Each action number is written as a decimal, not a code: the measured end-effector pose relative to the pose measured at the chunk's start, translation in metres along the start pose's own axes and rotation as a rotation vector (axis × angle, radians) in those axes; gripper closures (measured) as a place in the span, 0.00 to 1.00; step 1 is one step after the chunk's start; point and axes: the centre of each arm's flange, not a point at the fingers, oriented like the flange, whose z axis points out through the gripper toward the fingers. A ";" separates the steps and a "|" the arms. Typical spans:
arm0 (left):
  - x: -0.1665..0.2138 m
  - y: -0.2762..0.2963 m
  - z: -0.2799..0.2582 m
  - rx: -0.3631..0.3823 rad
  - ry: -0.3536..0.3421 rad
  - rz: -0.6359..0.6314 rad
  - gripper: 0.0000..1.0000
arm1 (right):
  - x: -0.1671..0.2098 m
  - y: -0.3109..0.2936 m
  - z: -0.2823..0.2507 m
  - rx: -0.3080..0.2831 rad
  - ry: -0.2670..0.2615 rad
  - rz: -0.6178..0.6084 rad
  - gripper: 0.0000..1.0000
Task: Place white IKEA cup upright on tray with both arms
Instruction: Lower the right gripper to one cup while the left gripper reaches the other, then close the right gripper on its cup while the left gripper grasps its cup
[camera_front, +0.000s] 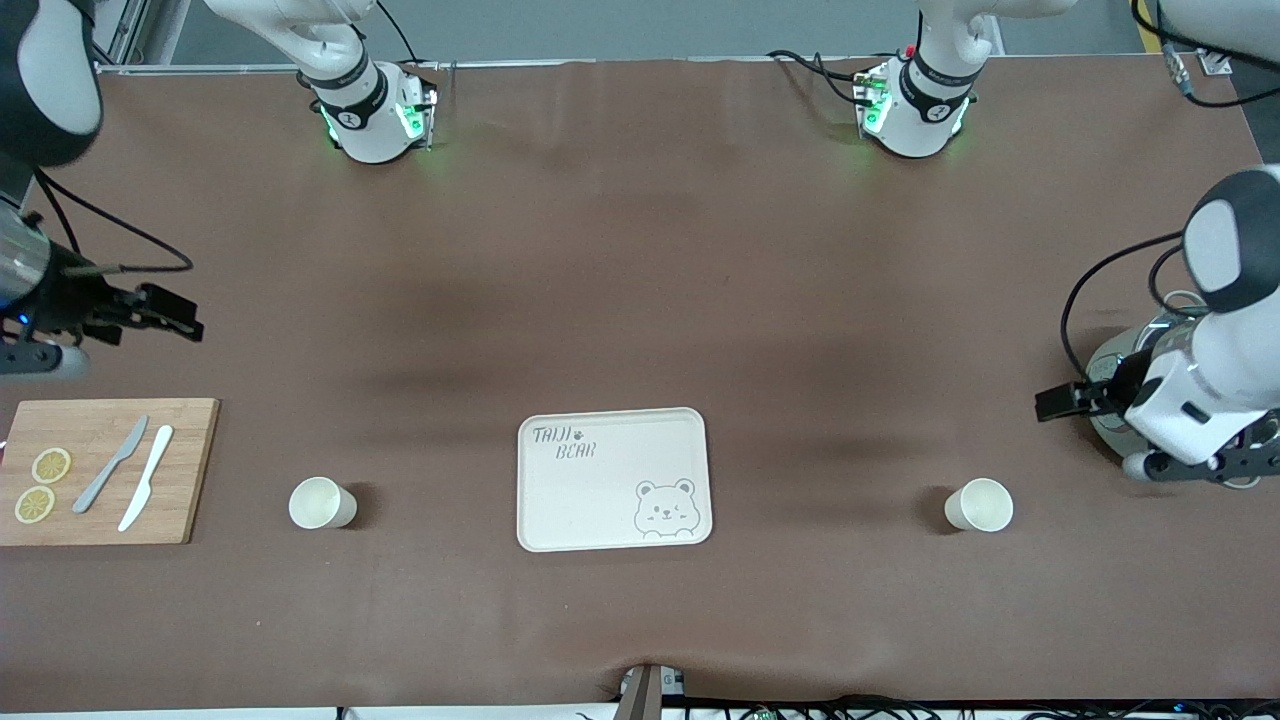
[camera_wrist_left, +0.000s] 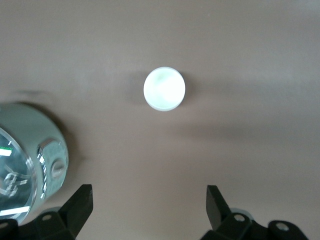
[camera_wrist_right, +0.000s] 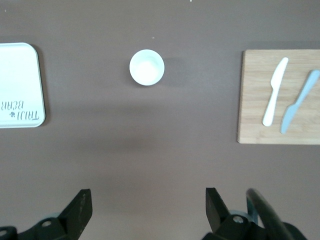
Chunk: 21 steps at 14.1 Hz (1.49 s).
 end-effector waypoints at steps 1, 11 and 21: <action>0.007 0.000 0.014 0.002 0.009 0.002 0.00 | 0.009 0.001 0.016 0.005 -0.002 0.002 0.00; 0.038 -0.038 0.147 0.026 0.128 0.057 0.00 | 0.068 0.008 0.151 0.008 -0.007 0.012 0.00; 0.045 -0.030 0.223 0.012 0.198 0.049 0.00 | 0.100 0.000 0.234 0.006 0.051 0.001 0.00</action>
